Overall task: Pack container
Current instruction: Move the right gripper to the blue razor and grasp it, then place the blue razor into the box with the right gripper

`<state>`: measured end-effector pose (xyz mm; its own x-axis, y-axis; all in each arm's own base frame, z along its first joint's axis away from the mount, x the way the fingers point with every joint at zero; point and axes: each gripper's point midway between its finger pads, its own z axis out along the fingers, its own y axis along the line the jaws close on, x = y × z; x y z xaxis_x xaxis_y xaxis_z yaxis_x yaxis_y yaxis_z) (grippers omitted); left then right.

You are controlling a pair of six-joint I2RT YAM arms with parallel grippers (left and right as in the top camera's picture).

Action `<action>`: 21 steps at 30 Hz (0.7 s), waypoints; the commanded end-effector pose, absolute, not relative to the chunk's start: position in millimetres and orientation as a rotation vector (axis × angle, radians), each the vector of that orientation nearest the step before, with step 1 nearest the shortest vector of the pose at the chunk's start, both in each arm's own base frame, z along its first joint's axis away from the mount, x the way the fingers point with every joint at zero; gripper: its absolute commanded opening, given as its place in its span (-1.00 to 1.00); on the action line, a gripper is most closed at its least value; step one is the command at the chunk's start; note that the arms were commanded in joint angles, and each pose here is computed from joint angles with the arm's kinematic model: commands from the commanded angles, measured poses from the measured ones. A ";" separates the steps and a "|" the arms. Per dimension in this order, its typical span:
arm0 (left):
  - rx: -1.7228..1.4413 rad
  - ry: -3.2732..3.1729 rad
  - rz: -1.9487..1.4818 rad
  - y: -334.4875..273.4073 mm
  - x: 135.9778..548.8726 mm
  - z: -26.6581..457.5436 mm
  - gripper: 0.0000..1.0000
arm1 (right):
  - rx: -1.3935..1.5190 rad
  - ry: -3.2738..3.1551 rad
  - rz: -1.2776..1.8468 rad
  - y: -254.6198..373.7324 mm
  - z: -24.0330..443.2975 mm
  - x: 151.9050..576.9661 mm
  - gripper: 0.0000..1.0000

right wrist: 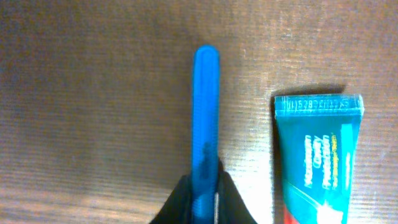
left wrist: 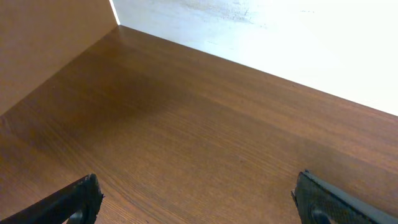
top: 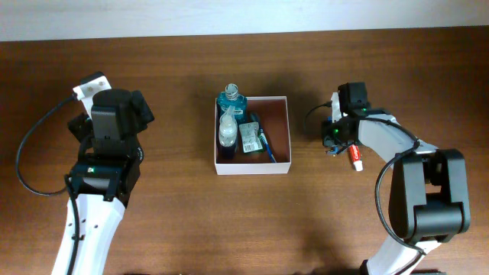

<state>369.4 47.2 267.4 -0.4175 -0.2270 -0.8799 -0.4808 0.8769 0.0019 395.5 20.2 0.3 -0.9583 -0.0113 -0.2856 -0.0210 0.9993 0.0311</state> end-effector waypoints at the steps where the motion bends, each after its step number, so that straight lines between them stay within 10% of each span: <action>1: -0.539 2.004 0.313 50.1 370.3 269.4 0.99 | -0.018 2.918 0.075 24.8 -2.4 385.7 -0.91; 21: -0.538 2.004 0.313 50.1 370.3 269.4 0.99 | -0.310 2.497 0.438 161.6 191.6 379.6 -0.92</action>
